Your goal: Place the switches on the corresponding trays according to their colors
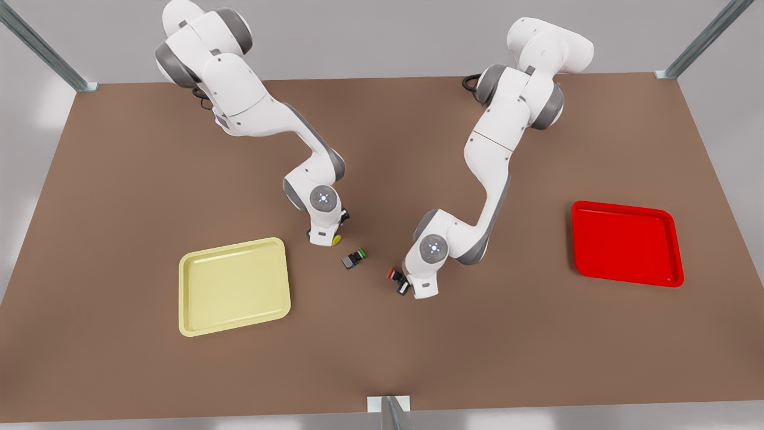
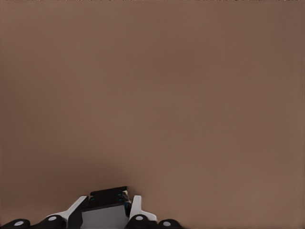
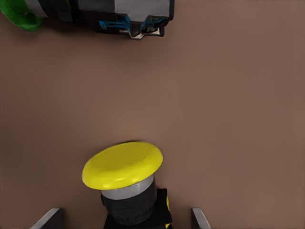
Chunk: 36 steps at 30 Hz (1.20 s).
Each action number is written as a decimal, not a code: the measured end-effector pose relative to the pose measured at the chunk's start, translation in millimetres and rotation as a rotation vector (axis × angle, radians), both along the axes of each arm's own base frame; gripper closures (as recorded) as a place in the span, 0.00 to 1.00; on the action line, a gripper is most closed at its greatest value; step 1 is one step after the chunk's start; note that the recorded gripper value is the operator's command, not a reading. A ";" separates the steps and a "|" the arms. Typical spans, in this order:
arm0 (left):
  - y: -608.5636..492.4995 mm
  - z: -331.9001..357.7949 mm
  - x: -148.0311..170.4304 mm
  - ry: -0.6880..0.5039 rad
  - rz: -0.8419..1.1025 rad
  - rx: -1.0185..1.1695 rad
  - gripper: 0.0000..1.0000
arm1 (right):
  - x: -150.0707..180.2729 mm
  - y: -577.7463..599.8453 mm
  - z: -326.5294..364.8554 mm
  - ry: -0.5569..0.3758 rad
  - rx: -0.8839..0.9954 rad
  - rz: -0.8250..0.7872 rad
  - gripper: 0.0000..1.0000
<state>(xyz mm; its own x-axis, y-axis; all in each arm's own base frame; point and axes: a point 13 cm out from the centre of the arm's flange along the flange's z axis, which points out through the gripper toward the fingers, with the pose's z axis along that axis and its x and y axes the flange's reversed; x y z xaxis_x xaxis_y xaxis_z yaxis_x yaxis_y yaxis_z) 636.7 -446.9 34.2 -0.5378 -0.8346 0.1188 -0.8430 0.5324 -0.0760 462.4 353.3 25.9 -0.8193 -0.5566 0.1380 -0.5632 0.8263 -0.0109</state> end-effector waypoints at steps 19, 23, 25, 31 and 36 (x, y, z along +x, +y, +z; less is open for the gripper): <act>513.9 131.8 -93.3 0.254 0.124 0.237 0.64 | 3.4 -0.4 5.4 0.007 0.024 0.015 0.67; 571.3 114.6 -101.8 0.266 0.064 0.242 0.63 | 20.6 -9.2 38.2 -0.021 0.037 0.002 0.67; 599.1 107.6 -106.9 0.269 0.045 0.238 0.62 | 32.0 -15.6 62.2 -0.041 0.041 -0.008 0.67; 637.2 87.1 -112.5 0.261 -0.046 0.215 0.00 | 111.1 -171.0 122.0 -0.070 0.023 -0.237 0.66; 617.1 147.7 -51.4 0.156 -0.182 0.213 0.00 | 121.7 -282.8 94.4 -0.014 -0.028 -0.319 0.66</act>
